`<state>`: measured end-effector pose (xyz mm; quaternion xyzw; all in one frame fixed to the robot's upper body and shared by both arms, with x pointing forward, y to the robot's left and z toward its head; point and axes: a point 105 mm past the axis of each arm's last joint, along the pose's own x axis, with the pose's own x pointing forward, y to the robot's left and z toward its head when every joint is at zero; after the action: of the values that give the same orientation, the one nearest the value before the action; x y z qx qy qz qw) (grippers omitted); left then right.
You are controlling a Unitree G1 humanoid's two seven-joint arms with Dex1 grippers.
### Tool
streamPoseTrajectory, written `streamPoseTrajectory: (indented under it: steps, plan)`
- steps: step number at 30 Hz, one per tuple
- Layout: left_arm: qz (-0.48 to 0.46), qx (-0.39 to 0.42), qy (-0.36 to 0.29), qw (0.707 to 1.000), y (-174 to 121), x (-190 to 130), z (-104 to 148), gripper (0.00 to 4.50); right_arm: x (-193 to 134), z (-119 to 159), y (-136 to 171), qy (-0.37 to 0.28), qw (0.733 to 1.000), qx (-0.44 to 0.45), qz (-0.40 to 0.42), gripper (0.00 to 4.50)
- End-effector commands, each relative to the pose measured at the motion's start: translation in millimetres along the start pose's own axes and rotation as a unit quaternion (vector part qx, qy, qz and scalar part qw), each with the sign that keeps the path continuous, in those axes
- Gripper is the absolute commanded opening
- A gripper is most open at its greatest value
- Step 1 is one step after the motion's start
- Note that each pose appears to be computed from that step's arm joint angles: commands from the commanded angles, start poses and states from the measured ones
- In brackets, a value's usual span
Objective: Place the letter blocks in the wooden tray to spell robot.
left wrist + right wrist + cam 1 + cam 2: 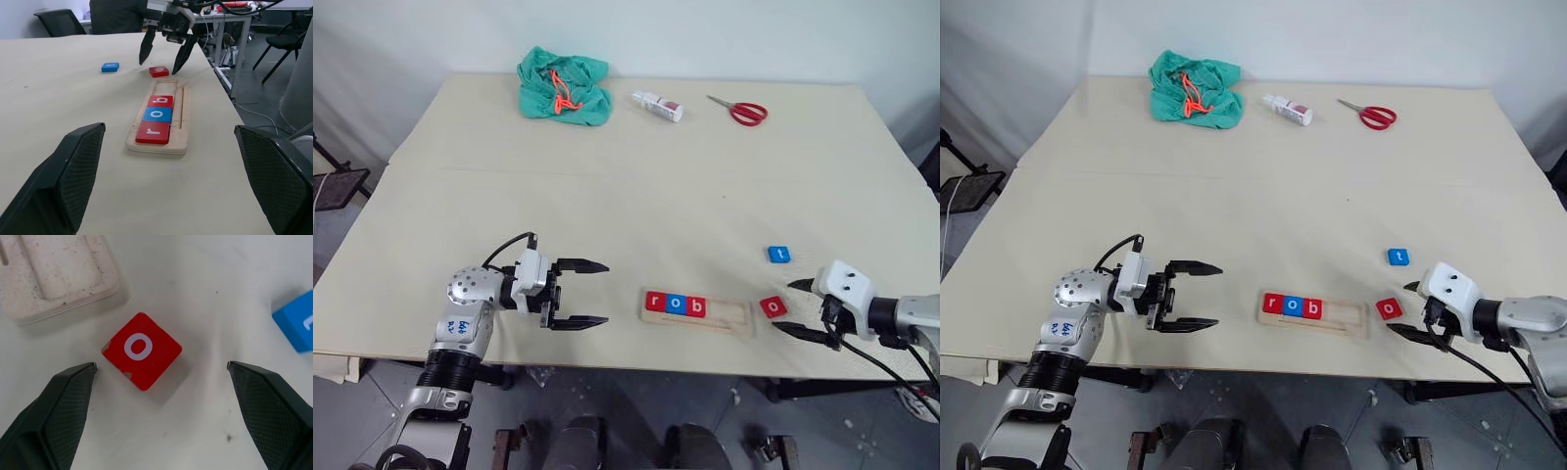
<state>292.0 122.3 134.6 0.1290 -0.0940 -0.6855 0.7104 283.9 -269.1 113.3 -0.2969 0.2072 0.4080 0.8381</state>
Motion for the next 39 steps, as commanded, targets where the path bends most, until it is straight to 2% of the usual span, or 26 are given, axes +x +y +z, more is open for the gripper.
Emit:
streamPoseTrajectory:
  steps: [1,9,12,19,25,31,35,39]
  plan:
    - [0.004,0.013,-0.003,1.0,0.7,-2.1,6.3,4.5,0.3,1.3,-3.5,-0.003,1.0,-0.021,0.023,4.47]
    - [0.009,0.012,-0.001,1.0,-0.8,-4.2,6.9,4.5,6.7,2.1,-8.5,-0.013,0.997,-0.046,0.061,4.47]
    - [0.012,0.013,0.0,1.0,-0.9,-4.9,7.5,4.5,8.1,2.8,-4.7,-0.02,0.995,-0.054,0.079,3.91]
    - [0.018,0.013,0.002,1.0,-0.8,-5.6,7.4,4.5,10.0,0.6,2.5,-0.025,0.994,-0.056,0.093,1.51]
    - [0.02,0.013,0.0,1.0,0.3,-3.9,7.3,4.5,6.6,-2.5,2.1,-0.02,0.995,-0.048,0.084,1.46]
    - [0.02,0.013,-0.002,1.0,1.1,-2.7,6.7,4.5,0.0,12.3,-3.9,-0.04,0.997,-0.026,0.056,1.46]
    - [0.012,0.009,-0.002,1.0,0.4,-3.1,4.8,4.5,-6.4,45.1,4.9,-0.069,0.995,-0.022,0.063,1.46]
    - [0.0,0.006,0.0,1.0,-0.4,-3.6,2.8,4.5,-2.8,68.3,17.2,-0.071,0.994,-0.022,0.076,1.46]
